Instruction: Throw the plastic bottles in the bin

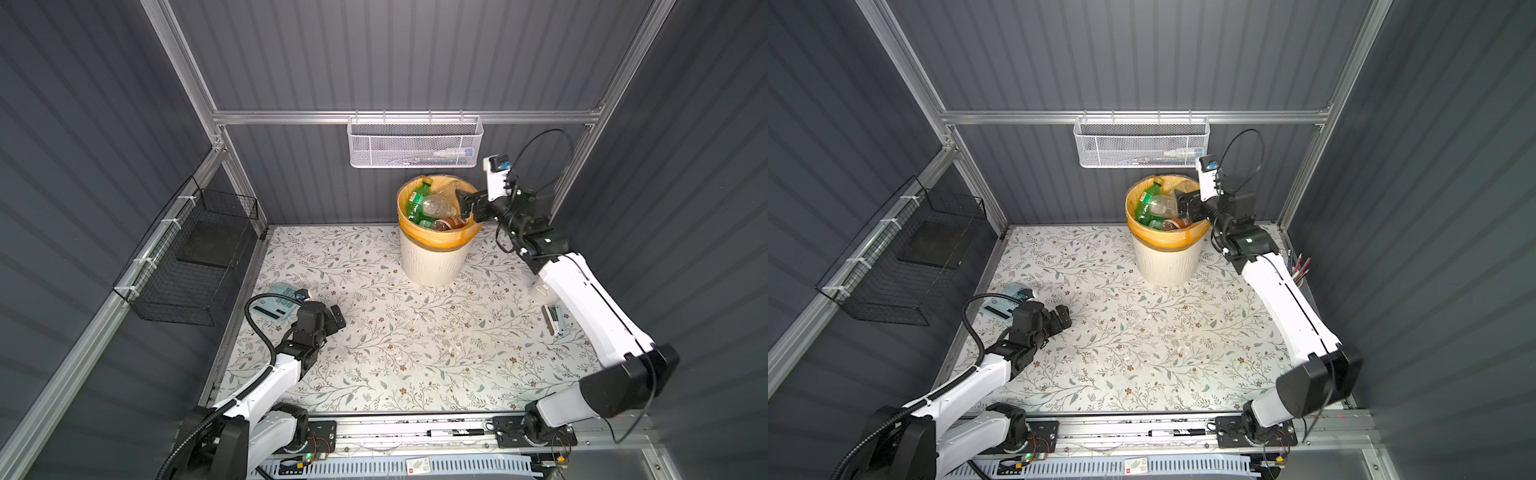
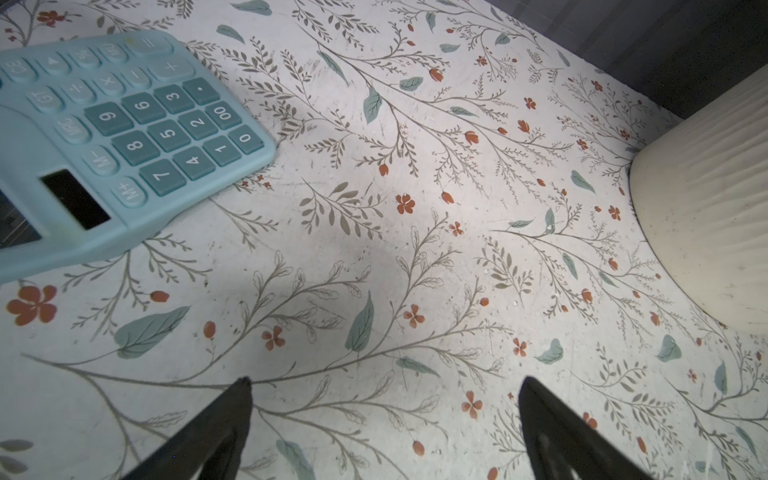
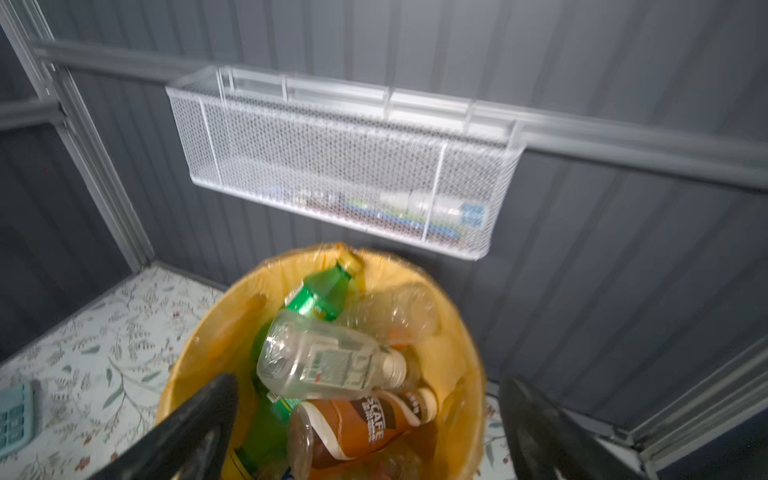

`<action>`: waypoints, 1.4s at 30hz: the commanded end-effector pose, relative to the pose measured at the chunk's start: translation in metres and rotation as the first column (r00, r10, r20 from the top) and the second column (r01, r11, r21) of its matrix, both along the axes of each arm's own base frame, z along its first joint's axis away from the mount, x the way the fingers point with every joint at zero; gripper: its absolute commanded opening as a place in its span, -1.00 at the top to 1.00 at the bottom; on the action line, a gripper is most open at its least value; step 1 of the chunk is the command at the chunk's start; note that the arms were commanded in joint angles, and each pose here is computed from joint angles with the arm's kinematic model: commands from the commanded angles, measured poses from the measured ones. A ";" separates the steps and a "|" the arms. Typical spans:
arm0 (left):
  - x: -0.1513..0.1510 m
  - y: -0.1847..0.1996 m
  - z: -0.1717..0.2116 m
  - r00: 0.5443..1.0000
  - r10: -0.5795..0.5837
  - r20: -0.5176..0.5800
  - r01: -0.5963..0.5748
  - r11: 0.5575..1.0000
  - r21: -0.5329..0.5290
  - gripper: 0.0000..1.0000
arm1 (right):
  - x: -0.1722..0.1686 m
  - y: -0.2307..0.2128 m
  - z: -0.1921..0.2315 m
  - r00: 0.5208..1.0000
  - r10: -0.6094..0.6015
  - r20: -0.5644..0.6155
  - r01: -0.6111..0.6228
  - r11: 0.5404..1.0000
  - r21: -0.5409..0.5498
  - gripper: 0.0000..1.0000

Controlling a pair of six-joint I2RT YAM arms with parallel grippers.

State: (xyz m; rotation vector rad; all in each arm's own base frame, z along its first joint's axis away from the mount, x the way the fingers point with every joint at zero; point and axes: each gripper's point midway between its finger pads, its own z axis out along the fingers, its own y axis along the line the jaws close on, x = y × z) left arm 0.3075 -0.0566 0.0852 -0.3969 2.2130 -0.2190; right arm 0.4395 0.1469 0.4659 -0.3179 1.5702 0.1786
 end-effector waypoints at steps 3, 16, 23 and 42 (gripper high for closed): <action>0.004 -0.003 0.003 1.000 0.000 0.012 0.001 1.000 -0.024 -1.00 | -0.013 -0.027 0.000 0.994 -0.097 0.053 0.096 0.995 0.025 -0.98; 0.011 0.011 0.015 0.998 0.033 0.048 -0.036 0.997 0.067 -1.00 | -0.059 -0.102 -0.138 0.955 -0.283 -0.086 0.284 0.959 -0.010 -0.98; 0.019 0.024 0.036 0.993 0.049 0.108 -0.067 0.983 0.172 -1.00 | -0.080 -0.136 -0.220 0.916 -0.388 -0.100 0.389 0.921 -0.008 -0.98; 0.011 0.075 0.062 0.940 0.207 0.271 -0.300 0.880 0.368 -1.00 | -0.057 -0.165 -0.328 0.872 -0.406 -0.273 0.426 0.905 0.015 -0.98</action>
